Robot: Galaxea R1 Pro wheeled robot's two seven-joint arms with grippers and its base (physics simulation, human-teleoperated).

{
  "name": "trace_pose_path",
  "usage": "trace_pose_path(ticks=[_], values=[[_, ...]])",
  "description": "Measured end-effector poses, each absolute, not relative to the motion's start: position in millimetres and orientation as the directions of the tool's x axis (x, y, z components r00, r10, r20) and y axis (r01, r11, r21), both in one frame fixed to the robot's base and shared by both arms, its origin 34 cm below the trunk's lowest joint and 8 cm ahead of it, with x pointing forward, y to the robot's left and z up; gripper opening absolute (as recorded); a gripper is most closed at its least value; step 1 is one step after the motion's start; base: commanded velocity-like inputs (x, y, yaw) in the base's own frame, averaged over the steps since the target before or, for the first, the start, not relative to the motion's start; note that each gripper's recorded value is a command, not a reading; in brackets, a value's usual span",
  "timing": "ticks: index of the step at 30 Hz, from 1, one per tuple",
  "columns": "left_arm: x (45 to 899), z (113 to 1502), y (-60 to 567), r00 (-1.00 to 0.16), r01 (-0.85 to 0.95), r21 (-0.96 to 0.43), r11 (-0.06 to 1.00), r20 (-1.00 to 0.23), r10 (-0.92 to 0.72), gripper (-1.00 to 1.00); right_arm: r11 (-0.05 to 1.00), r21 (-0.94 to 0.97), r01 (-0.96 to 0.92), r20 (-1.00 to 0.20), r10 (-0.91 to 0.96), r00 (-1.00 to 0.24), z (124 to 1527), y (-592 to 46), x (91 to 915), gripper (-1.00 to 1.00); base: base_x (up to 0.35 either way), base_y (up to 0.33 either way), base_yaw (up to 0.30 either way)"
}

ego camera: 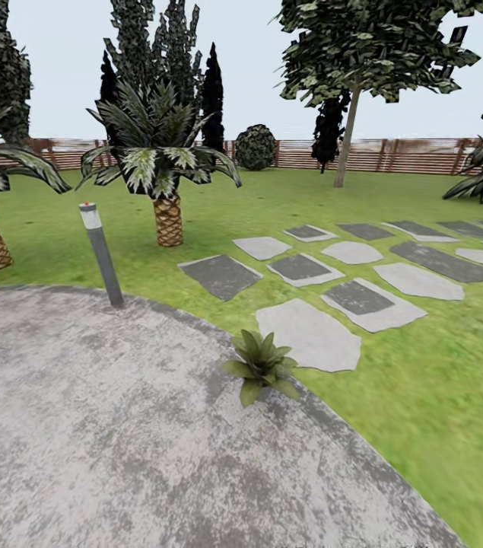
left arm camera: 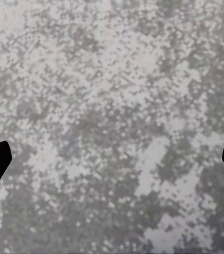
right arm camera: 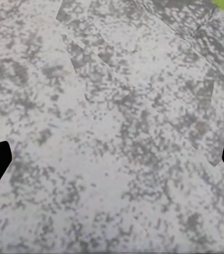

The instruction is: Pick up the pesticide atomizer in the garden and spray insectifuge to fully cover both potted plants in the garden.

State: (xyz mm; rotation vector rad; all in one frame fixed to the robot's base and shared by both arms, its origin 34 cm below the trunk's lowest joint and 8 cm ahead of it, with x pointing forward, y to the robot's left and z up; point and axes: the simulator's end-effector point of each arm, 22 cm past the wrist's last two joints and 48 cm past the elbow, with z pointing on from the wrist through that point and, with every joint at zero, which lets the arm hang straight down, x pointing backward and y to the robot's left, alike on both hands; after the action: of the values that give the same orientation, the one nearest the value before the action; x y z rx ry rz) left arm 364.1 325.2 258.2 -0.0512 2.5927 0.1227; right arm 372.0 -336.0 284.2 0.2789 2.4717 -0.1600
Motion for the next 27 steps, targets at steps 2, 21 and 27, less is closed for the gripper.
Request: trace_pose_path(ticks=[2,21,27], values=[[364.1,258.2,325.0,-0.854,-0.061,0.077,0.995,-0.52,-0.012,1.0,0.97,-0.046,0.237,-0.612,0.16,-0.774,284.2,-335.7,372.1,1.0,0.0,0.0,-0.3],[364.0,258.1,324.3,-0.854,-0.059,0.076,0.995,-0.52,-0.011,1.0,0.97,-0.046,0.237,-0.612,0.16,-0.774,284.2,-335.6,372.1,1.0,0.016,-0.004,-0.3],[363.9,258.2,324.2,-0.854,-0.058,0.076,0.995,-0.52,-0.011,1.0,0.97,-0.045,0.239,-0.613,0.162,-0.773,284.4,-336.0,372.1,1.0,0.201,-0.149,-0.3]])
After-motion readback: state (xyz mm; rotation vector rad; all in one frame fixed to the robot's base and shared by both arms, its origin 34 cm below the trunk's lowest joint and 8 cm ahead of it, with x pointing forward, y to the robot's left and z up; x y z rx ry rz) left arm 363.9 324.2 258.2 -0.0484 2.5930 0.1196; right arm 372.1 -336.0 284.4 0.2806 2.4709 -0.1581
